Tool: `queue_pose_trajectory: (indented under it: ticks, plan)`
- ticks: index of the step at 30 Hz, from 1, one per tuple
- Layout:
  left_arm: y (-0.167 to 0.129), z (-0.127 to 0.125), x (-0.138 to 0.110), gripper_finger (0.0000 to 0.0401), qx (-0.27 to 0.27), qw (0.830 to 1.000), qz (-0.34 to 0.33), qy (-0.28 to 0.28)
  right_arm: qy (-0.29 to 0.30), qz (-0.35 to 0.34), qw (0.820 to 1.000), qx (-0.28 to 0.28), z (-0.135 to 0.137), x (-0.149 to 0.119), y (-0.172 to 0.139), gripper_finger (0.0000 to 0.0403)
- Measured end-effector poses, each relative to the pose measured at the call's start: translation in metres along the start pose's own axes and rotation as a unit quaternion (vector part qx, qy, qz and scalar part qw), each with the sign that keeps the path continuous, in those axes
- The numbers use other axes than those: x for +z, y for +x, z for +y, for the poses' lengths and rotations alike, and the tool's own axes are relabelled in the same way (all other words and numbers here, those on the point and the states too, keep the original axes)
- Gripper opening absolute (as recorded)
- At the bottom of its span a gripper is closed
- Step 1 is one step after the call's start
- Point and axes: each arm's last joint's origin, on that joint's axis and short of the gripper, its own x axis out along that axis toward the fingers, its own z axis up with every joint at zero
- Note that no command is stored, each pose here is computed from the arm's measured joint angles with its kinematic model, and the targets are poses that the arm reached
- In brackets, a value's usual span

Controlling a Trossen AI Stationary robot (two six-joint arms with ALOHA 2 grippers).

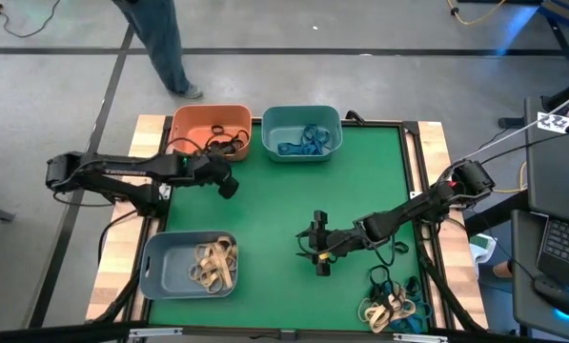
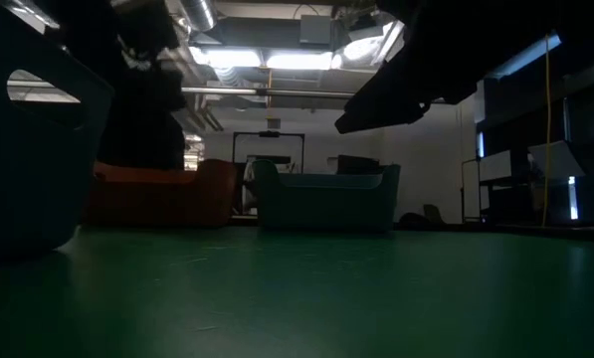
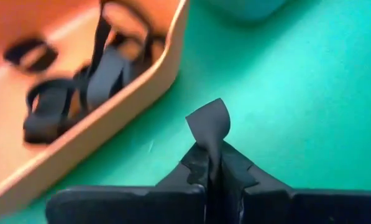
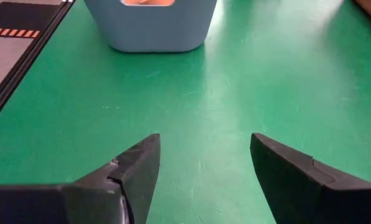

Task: Sort rubber bands into baskets
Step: Put the black rubber band into the orange bin

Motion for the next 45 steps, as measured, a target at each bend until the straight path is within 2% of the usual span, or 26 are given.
queue_pose_trajectory:
  ticks: [4, 9, 15, 20, 26, 29, 33, 39, 45]
  plan:
    - [-0.012, -0.001, 0.018, 0.0007, 0.0, 0.999, -0.053, 0.012, 0.0, 0.0, 1.0, 0.0, 0.0, 0.0, 0.0, 0.025]
    - [-0.006, 0.008, 0.035, 0.0003, 0.016, 0.994, -0.102, 0.021, 0.001, -0.002, 1.0, 0.0, 0.0, 0.0, 0.0, 0.025]
    - [0.01, 0.034, 0.047, 0.0025, 0.102, 0.989, -0.102, 0.001, 0.001, -0.004, 1.0, 0.001, 0.0, 0.001, 0.0, 0.025]
    - [0.018, 0.047, 0.05, 0.0061, 0.125, 0.988, -0.09, -0.027, 0.001, -0.004, 1.0, 0.001, 0.0, 0.001, 0.0, 0.025]
    - [0.019, 0.048, 0.048, 0.0129, 0.067, 0.996, -0.056, -0.028, 0.001, -0.004, 1.0, 0.001, 0.0, 0.001, 0.0, 0.025]
    - [0.011, 0.048, 0.049, 0.0148, 0.05, 0.998, -0.025, -0.023, 0.001, -0.004, 1.0, 0.001, 0.0, 0.001, 0.0, 0.025]
    - [-0.004, 0.044, 0.05, 0.0155, 0.038, 0.999, -0.006, -0.024, 0.001, -0.004, 1.0, 0.001, 0.0, 0.001, 0.0, 0.025]
    - [-0.026, 0.02, 0.048, 0.0156, -0.049, 0.998, -0.044, -0.005, 0.001, -0.004, 1.0, 0.001, 0.0, 0.001, 0.0, 0.025]
    - [-0.042, -0.016, 0.042, 0.0156, -0.135, 0.987, -0.085, 0.033, -0.01, -0.009, 1.0, 0.002, 0.0, 0.002, 0.0, 0.025]
